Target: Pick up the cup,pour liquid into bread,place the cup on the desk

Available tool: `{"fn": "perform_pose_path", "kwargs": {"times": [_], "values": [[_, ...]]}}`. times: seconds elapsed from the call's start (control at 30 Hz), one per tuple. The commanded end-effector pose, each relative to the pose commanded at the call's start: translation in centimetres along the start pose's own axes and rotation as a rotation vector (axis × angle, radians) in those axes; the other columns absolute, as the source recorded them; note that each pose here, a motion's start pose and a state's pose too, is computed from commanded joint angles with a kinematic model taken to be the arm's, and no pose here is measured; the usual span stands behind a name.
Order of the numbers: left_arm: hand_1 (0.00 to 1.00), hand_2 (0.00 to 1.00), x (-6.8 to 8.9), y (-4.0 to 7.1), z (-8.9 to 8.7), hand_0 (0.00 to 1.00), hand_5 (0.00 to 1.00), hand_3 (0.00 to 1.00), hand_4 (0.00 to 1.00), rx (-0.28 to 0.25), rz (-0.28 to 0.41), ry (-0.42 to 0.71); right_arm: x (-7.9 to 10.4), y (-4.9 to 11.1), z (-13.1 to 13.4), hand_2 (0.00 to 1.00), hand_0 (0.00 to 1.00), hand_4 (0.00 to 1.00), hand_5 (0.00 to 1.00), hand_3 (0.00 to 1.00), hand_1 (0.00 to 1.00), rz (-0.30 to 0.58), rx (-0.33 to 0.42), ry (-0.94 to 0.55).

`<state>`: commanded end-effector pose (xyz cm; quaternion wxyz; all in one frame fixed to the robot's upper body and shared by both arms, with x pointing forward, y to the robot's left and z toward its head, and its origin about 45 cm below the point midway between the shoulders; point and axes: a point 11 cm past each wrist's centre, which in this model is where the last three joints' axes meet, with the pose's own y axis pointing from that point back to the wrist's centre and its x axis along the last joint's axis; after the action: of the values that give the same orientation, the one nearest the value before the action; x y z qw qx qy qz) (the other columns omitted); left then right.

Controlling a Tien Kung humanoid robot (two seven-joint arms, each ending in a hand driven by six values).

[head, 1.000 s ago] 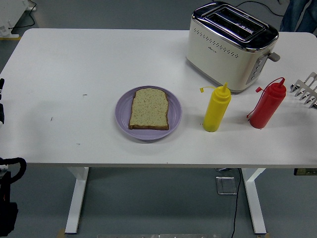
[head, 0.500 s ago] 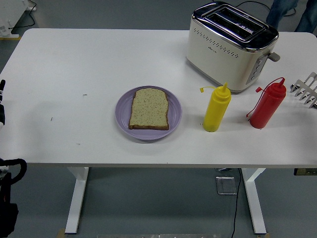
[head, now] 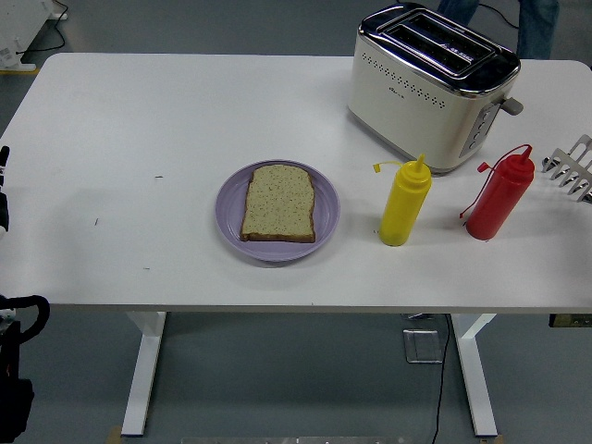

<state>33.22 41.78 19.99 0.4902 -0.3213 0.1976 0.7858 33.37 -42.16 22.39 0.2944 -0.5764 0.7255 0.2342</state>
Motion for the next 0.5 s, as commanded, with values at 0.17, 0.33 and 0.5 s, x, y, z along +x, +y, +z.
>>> {"fn": "perform_pose_path", "kwargs": {"times": [0.17, 0.33, 0.5], "values": [[0.734, 0.735, -0.06, -0.02, 0.03, 0.784, 0.998, 0.689, 0.568, -0.001, -0.002, 0.002, 0.02, -0.02, -0.01, 0.79, 0.805, 0.671, 0.64, 0.832, 0.766, 0.001, 0.002, -0.002], [0.734, 0.735, -0.23, -0.06, 0.09, 0.784, 0.998, 0.689, 0.568, -0.003, -0.007, 0.005, 0.07, -0.05, -0.04, 0.79, 0.805, 0.671, 0.64, 0.832, 0.766, 0.005, 0.005, -0.005], [0.734, 0.734, -0.31, -0.1, 0.16, 0.784, 0.998, 0.688, 0.568, -0.005, -0.009, 0.006, 0.14, -0.09, -0.13, 0.79, 0.804, 0.669, 0.64, 0.831, 0.766, 0.007, 0.008, -0.006]]}}
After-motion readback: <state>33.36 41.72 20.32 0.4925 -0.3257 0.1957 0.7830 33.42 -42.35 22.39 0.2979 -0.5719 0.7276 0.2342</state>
